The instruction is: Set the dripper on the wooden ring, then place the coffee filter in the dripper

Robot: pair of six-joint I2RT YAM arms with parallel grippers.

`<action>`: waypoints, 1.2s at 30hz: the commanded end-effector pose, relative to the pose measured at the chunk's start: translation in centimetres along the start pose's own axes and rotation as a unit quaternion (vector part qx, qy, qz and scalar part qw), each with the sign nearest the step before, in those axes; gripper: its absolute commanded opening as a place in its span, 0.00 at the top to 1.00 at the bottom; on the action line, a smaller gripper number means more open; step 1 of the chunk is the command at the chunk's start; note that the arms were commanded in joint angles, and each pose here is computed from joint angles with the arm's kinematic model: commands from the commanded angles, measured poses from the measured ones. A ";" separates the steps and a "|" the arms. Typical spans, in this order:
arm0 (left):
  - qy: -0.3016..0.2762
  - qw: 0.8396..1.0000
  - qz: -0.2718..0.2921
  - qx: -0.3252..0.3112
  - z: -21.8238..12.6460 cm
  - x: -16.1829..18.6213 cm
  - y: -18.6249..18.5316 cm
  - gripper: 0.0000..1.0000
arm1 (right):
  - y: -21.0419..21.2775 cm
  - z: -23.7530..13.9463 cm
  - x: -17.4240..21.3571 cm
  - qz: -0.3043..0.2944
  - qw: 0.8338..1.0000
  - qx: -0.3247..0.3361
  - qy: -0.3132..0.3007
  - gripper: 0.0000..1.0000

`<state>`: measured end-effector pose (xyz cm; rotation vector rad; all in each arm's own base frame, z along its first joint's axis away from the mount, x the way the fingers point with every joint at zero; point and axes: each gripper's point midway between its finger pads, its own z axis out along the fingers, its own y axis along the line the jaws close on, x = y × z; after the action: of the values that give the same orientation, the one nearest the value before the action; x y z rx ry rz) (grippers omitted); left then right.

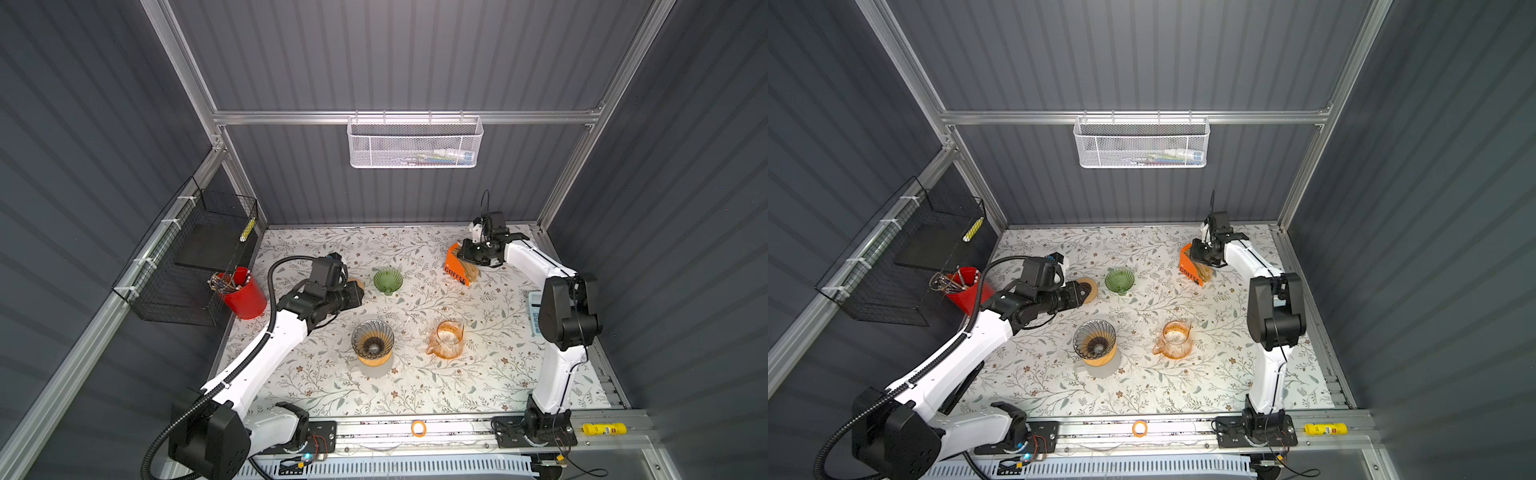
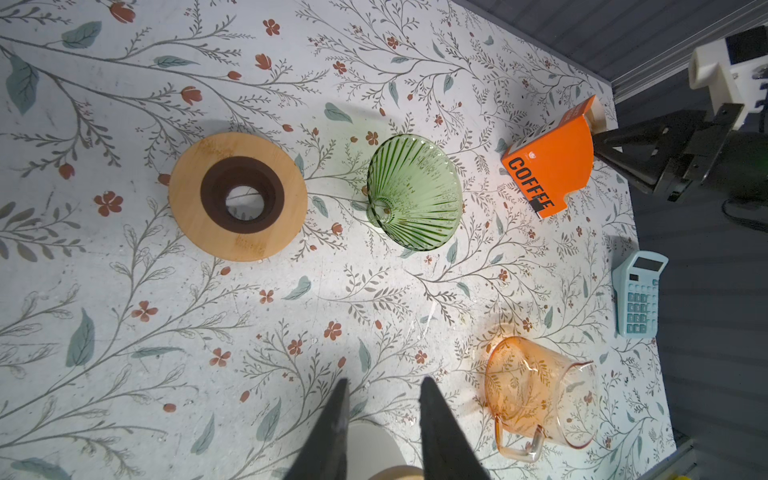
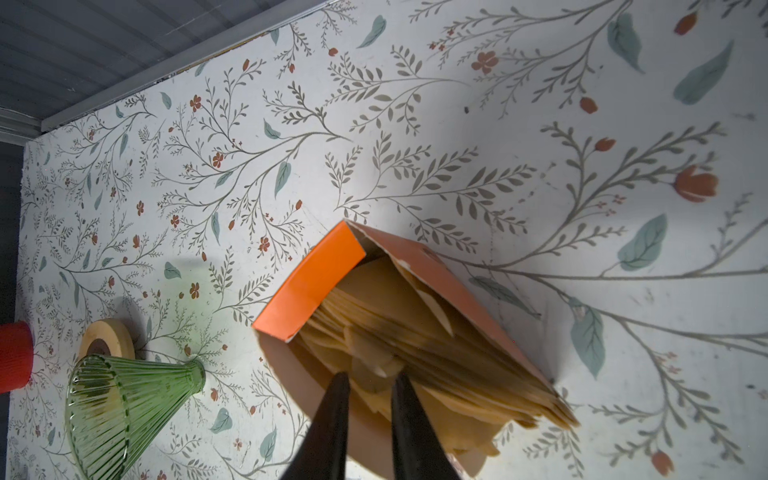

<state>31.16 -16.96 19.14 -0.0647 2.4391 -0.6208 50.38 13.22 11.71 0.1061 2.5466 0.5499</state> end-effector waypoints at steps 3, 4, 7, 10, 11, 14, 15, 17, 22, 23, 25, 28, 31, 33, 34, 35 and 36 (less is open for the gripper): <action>0.005 1.000 0.011 -0.010 0.1 0.3 0.4 0.70 | 0.5 0.4 0.4 -0.002 1.000 -0.003 0.013 0.83; 0.005 1.000 0.012 -0.010 0.1 0.3 0.4 0.70 | 0.4 0.4 0.4 -0.002 1.000 -0.002 0.013 0.83; 0.006 1.000 0.012 -0.010 0.1 0.4 0.4 0.69 | 0.6 0.2 0.5 -0.003 1.000 -0.003 0.013 0.83; 0.006 1.000 0.012 -0.010 0.1 0.4 0.4 0.70 | 0.8 0.0 0.4 -0.005 1.000 -0.004 0.010 0.83; 0.005 1.000 0.012 -0.010 0.1 0.4 0.4 0.70 | 0.9 -0.1 0.4 -0.006 1.000 -0.004 0.010 0.83; 0.005 1.000 0.012 -0.010 0.1 0.4 0.5 0.70 | 0.9 0.0 0.4 -0.007 1.000 -0.004 0.011 0.83; 0.005 1.000 0.011 -0.009 0.1 0.4 0.4 0.70 | 0.9 -0.1 0.4 -0.007 1.000 -0.003 0.010 0.84; 0.007 1.000 0.011 -0.008 0.2 0.5 0.4 0.70 | 1.0 -0.1 0.4 -0.008 1.000 -0.004 0.011 0.84; 0.006 1.000 0.012 -0.008 0.1 0.6 0.4 0.70 | 1.0 0.0 0.6 -0.008 1.000 -0.003 0.012 0.84; 0.006 1.000 0.012 -0.008 0.1 0.5 0.4 0.69 | 1.0 0.0 0.6 -0.007 1.000 -0.002 0.012 0.85; 0.005 1.000 0.012 -0.009 0.0 0.6 0.5 0.70 | 1.0 0.1 0.6 -0.008 1.000 -0.002 0.012 0.85; 0.004 1.000 0.012 -0.011 -0.1 0.6 0.6 0.70 | 1.0 0.2 0.5 -0.008 1.000 -0.002 0.012 0.84; 0.004 1.000 0.012 -0.011 -0.1 0.6 0.6 0.70 | 1.1 0.3 0.4 -0.008 1.000 -0.002 0.013 0.82; 0.004 1.000 0.012 -0.011 -0.1 0.6 0.6 0.70 | 1.0 0.5 0.4 -0.008 1.000 -0.002 0.015 0.81; 0.005 1.000 0.012 -0.012 -0.1 0.6 0.6 0.69 | 1.0 0.5 0.4 -0.008 1.000 -0.001 0.015 0.81; 0.005 1.000 0.012 -0.011 -0.1 0.6 0.6 0.69 | 1.0 0.6 0.4 -0.008 1.000 -0.001 0.015 0.81; 0.005 1.000 0.012 -0.011 0.0 0.6 0.6 0.70 | 1.0 0.7 0.4 -0.008 1.000 -0.001 0.016 0.81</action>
<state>31.13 -16.80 18.89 -0.0684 2.4429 -0.6090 50.01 14.17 11.64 0.0844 2.5653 0.5603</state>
